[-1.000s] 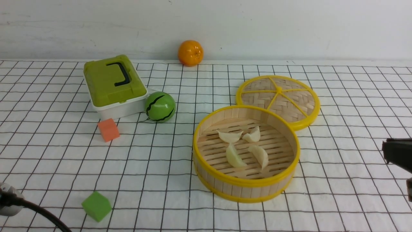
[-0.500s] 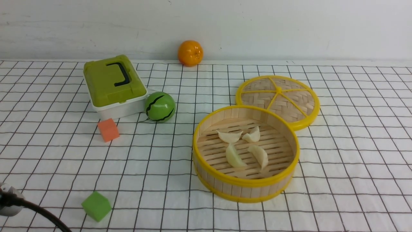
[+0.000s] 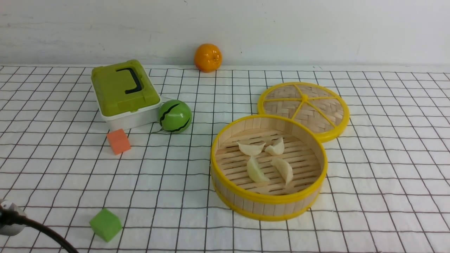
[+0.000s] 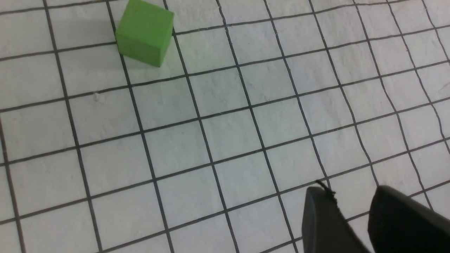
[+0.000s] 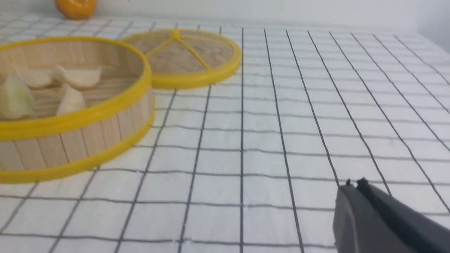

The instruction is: Put the dumplings into the steamer on the table with the white tablecloth.

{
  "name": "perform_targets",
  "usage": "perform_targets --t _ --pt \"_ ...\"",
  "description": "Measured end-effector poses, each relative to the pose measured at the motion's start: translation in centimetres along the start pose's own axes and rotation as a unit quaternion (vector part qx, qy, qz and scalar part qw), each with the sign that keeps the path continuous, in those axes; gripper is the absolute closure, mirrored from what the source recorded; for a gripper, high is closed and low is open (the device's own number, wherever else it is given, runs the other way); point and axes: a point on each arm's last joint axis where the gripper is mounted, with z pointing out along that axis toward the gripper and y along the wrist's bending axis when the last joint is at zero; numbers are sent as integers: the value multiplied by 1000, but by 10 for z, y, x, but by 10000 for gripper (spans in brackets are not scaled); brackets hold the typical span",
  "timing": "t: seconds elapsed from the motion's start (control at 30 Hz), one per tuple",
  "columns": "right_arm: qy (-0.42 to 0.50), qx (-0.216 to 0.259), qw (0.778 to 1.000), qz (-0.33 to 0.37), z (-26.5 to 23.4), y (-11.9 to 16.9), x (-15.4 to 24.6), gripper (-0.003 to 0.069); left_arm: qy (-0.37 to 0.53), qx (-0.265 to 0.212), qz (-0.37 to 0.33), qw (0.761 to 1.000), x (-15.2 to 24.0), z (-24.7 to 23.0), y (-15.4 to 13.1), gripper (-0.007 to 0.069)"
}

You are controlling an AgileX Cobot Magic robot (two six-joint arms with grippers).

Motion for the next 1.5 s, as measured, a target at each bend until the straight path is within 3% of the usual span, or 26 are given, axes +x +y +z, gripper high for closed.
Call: perform_targets --t 0.33,1.5 --pt "42 10 999 4 -1 -2 6 682 0 0 0 1000 0 0 0 414" --pt "43 11 999 4 -1 -2 6 666 0 0 0 1000 0 0 0 389"
